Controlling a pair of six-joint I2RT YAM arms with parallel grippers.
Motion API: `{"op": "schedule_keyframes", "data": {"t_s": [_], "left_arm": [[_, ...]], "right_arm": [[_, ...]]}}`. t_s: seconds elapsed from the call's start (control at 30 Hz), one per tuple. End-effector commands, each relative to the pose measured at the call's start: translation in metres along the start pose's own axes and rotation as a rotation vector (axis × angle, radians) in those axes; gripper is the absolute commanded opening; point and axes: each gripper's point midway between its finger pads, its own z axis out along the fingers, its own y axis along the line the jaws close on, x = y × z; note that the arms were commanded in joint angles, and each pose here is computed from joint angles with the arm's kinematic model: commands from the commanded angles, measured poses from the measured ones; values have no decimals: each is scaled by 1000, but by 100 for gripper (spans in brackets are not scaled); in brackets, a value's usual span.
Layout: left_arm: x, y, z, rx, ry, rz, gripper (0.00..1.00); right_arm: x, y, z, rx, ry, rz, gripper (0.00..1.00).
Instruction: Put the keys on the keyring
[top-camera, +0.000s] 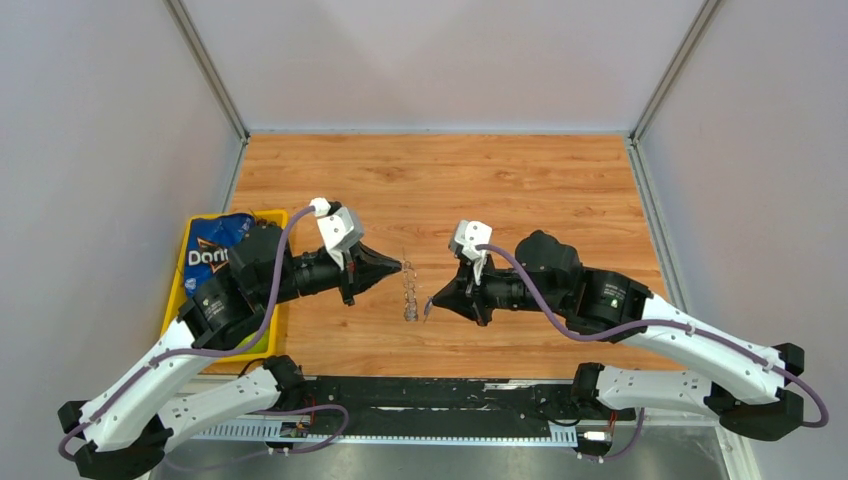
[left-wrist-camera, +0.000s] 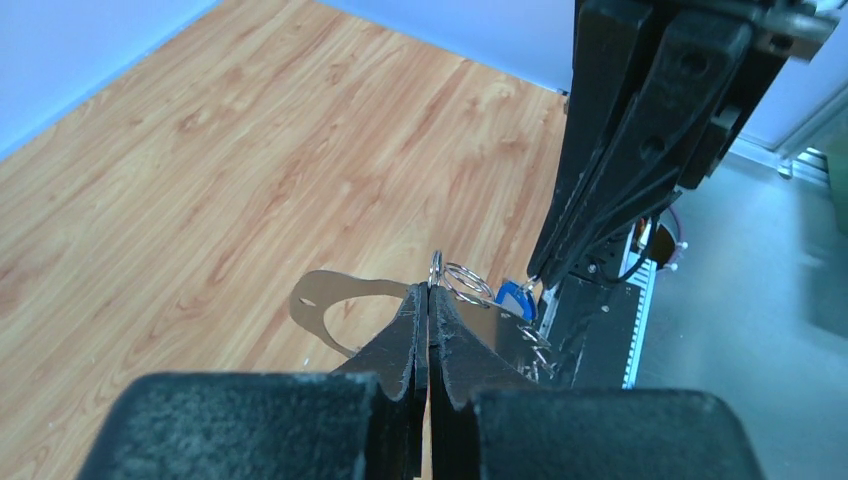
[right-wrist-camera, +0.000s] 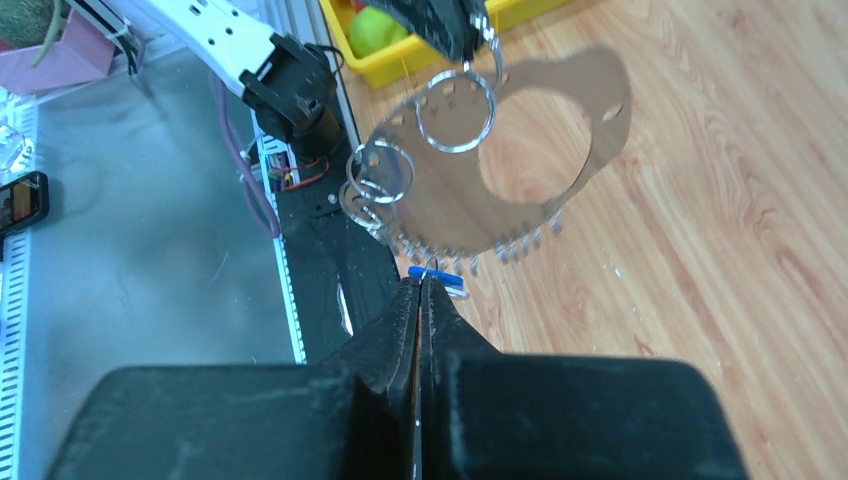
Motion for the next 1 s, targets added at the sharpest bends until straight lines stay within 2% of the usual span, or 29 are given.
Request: {"op": "schedule_keyframes", "data": {"t_s": [0.0, 0.37, 0.97], "left_arm": [[-21, -12, -1, 76, -89, 80, 0], [-16, -15, 1, 103, -74, 113, 0], [-16, -15, 5, 114, -66, 131, 0]], "right_arm": [[-41, 13, -14, -52, -107, -90, 0], [-74, 18, -25, -61, -122, -191, 0], [-92, -1, -3, 35, -99, -197, 0]]}}
